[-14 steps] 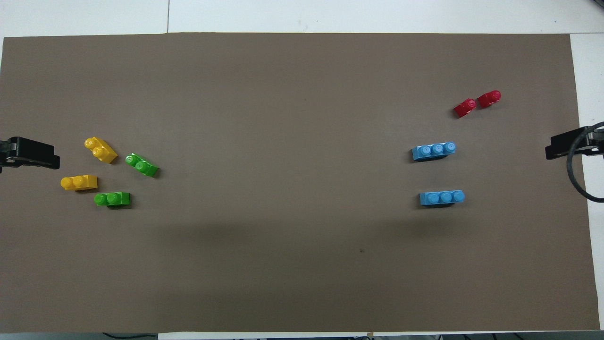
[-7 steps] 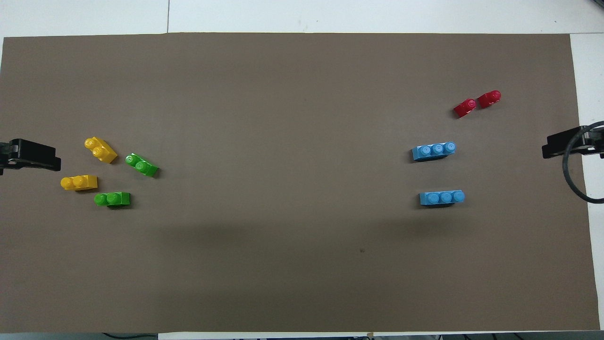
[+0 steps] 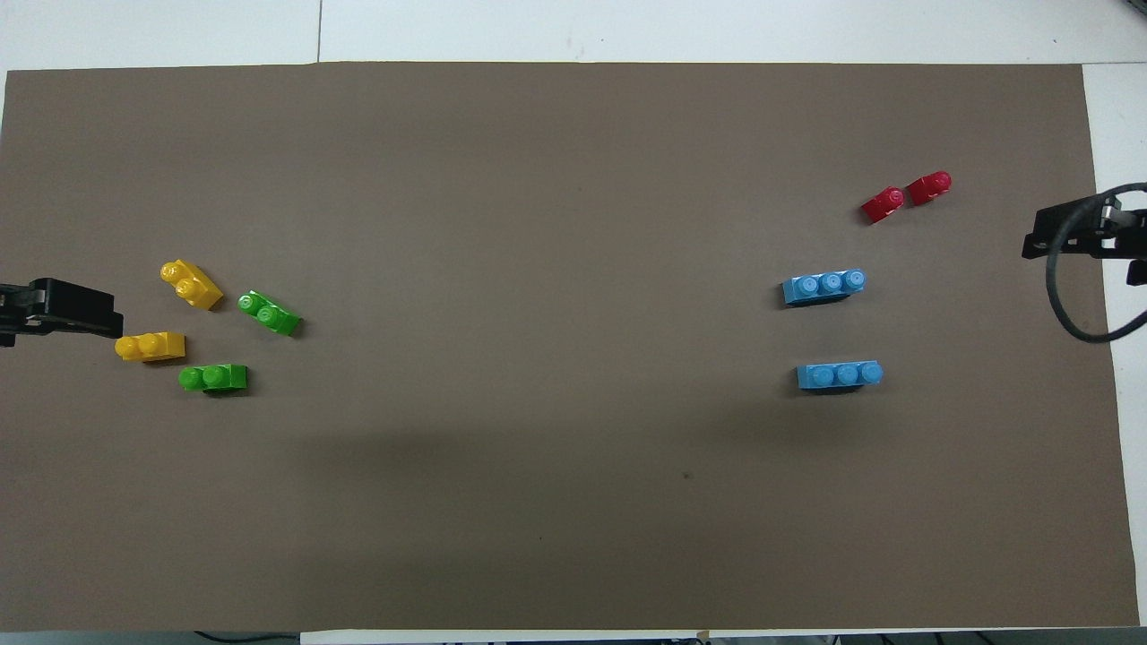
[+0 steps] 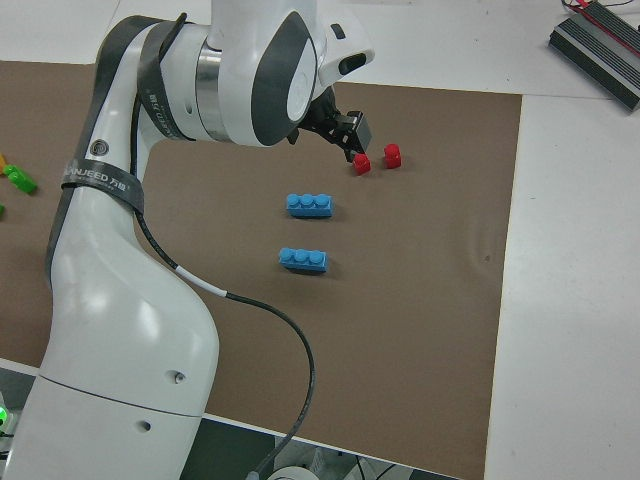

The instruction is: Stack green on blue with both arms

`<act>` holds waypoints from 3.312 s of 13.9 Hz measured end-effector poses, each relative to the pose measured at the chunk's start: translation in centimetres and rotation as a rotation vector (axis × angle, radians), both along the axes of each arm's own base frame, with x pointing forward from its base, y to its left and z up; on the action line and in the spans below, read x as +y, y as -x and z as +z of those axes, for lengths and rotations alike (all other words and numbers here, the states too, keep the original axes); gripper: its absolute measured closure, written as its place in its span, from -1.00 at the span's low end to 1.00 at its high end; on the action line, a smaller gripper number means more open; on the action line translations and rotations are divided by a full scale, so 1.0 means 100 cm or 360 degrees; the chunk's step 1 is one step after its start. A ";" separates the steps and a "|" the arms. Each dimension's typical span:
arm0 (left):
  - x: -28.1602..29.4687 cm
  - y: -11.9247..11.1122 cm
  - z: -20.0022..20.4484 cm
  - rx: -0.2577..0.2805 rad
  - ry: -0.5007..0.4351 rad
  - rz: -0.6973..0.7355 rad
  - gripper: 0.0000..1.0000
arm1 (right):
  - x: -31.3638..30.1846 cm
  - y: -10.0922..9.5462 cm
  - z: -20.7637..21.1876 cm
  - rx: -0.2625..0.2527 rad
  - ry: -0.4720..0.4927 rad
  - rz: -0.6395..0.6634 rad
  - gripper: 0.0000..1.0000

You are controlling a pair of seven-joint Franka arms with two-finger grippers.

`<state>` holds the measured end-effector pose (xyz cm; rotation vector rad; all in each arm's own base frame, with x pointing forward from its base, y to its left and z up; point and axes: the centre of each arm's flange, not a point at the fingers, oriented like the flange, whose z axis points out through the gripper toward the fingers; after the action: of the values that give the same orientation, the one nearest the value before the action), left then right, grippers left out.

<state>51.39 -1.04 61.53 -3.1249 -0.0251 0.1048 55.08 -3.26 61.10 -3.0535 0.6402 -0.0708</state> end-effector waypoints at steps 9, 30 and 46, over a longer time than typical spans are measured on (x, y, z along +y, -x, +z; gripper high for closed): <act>-0.038 0.023 -0.079 -0.0156 -0.0024 0.1102 -1.00 | -0.009 -0.038 -0.100 0.0324 -0.0291 -0.1054 -1.00; -0.017 -0.045 -0.279 -0.0093 -0.0006 0.1626 -1.00 | -0.025 -0.066 -0.244 0.0589 -0.0600 -0.1706 -1.00; -0.004 -0.062 -0.309 -0.0043 -0.0033 0.1649 -0.81 | -0.008 -0.049 -0.311 0.0573 -0.0596 -0.1689 -1.00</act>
<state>57.59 -1.47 30.62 -2.7165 -1.5780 0.0618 59.93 -4.10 29.96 -2.0626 1.9281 0.5166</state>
